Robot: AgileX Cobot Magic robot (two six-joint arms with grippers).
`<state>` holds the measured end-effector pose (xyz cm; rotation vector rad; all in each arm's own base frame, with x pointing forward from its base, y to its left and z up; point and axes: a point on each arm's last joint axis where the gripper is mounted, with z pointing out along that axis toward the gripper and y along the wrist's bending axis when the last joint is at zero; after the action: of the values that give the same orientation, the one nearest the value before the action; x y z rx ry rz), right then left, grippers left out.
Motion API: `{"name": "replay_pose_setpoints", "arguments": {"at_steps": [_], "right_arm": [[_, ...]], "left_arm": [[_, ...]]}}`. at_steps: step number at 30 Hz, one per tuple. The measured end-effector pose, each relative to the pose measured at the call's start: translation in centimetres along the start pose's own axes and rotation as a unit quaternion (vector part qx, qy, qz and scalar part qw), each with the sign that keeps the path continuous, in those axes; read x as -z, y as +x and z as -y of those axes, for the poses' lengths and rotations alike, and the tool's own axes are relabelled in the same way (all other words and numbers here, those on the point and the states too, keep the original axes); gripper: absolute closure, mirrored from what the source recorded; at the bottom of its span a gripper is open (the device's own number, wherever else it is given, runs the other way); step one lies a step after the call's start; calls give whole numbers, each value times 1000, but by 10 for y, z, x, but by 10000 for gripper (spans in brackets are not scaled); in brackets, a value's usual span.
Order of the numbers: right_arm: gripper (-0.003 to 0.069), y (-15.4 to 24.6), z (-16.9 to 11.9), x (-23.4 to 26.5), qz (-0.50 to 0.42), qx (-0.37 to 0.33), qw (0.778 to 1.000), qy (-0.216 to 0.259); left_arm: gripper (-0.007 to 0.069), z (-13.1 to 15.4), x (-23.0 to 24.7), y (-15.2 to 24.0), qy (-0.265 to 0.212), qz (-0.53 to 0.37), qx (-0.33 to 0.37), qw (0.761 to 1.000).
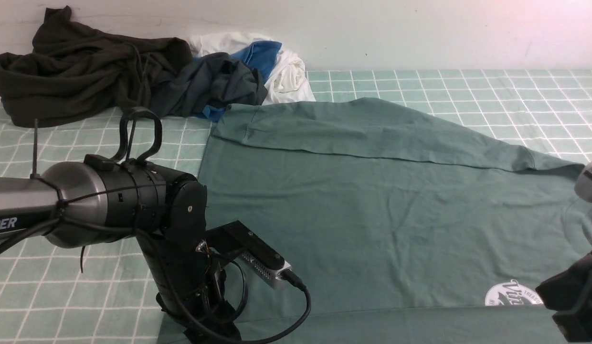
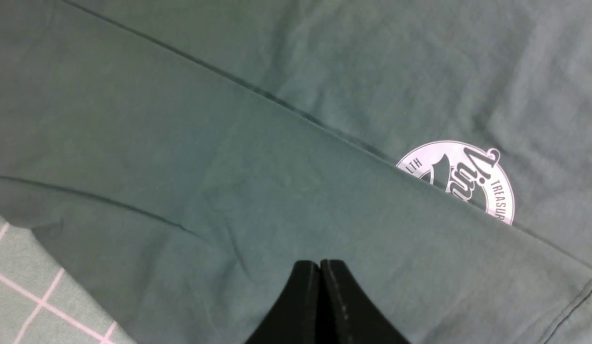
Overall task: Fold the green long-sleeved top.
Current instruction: Use the left arm to clamp the cuff closest to it, then use the left arm to drag and place the cuff at the centered position on the left edge of the fabric
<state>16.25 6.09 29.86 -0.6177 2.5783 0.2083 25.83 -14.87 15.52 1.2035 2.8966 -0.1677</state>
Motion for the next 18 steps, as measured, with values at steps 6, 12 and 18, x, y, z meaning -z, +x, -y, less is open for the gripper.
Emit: {"name": "replay_pose_setpoints", "arguments": {"at_steps": [6, 12, 18], "right_arm": [[673, 0, 0, 0, 0, 1, 1000, 2], [673, -1, 0, 0, 6, 0, 1000, 3], [673, -6, 2, 0, 30, 3, 999, 13]], "left_arm": [[549, 4, -1, 2, 24, -13, -3, 1000], [599, 4, 15, -7, 31, -20, -31, 999], [599, -8, 70, -44, -30, 36, -70, 996]]}}
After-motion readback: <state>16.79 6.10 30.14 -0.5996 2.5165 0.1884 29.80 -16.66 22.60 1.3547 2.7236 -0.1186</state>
